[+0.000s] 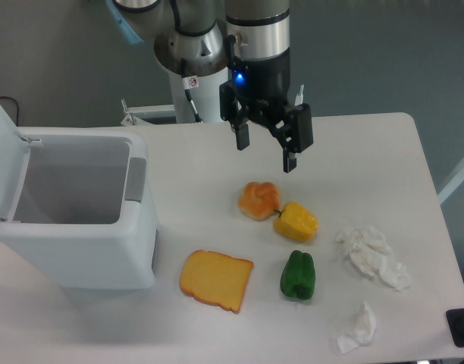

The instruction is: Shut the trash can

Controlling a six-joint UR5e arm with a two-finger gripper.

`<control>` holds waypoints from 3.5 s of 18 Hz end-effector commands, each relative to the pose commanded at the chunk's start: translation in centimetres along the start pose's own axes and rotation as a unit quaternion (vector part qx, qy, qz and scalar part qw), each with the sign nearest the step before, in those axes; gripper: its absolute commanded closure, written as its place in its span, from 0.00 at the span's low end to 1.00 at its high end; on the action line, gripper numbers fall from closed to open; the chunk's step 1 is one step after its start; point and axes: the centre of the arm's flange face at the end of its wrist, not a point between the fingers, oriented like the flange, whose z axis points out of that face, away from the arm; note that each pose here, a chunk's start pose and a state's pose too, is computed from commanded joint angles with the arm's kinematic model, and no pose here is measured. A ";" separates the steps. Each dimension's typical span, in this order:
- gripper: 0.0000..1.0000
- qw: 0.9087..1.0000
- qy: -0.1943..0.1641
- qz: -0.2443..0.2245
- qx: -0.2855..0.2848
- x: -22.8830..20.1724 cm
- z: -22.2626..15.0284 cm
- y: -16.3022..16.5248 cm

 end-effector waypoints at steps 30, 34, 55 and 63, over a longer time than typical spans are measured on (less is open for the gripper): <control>0.00 0.985 -0.006 -0.141 0.097 -0.8 -2.1 -2.2; 0.00 0.980 -0.005 -0.173 0.099 -0.8 -2.5 -2.5; 0.00 0.935 0.026 -0.295 0.194 2.2 -10.3 -7.6; 0.00 0.898 0.110 -0.327 0.272 6.1 -14.6 -10.8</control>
